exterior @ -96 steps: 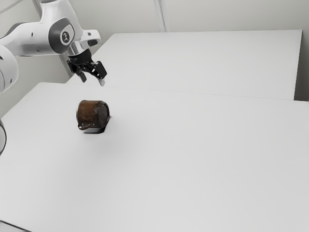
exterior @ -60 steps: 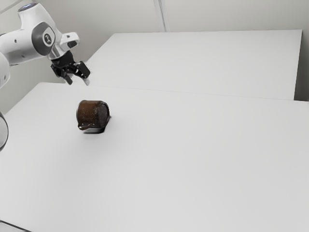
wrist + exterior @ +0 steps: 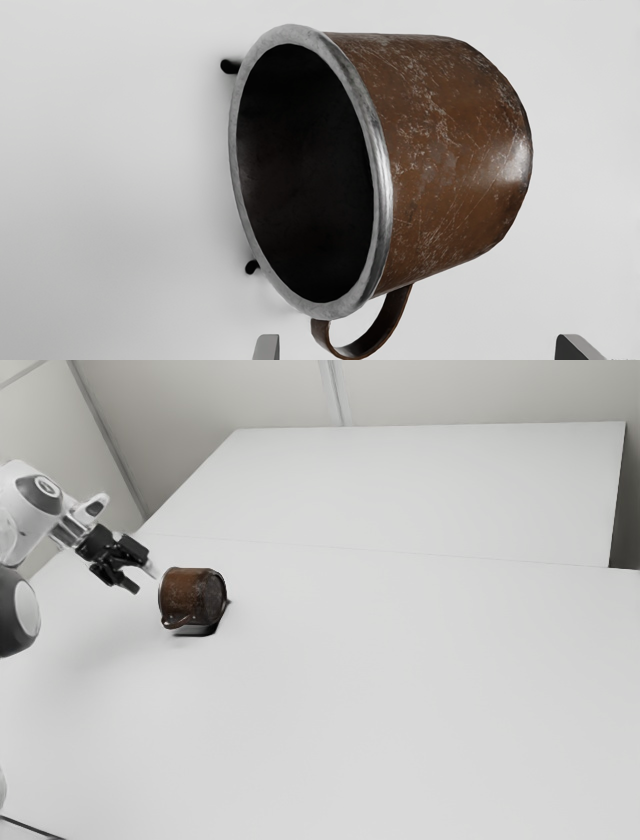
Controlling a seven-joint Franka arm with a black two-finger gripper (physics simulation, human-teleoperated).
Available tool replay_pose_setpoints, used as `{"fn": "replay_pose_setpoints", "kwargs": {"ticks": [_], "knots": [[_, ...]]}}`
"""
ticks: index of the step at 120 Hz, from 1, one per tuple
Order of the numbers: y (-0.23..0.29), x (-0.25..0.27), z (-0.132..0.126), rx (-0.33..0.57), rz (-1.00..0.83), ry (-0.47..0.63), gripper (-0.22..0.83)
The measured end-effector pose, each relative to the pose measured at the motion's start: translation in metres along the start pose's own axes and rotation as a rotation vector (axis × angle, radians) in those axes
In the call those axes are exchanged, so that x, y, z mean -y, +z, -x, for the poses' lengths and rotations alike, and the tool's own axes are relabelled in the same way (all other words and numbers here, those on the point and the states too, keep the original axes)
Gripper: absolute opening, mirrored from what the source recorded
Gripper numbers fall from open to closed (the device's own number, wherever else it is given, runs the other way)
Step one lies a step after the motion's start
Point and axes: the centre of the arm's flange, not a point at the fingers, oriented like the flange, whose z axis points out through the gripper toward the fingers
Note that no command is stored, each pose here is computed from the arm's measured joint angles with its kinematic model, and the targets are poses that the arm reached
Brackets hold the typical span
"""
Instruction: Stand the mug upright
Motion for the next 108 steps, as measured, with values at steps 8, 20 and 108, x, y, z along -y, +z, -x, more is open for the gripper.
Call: {"fn": "replay_pose_setpoints", "kwargs": {"ticks": [8,20,108], "knots": [[0.018,0.014,-0.003,-0.004,0.058,0.003,0.61],[0.031,0.022,-0.01,-0.023,0.097,0.03,0.61],[0.054,0.044,-0.026,-0.277,0.395,0.055,0.61]]}}
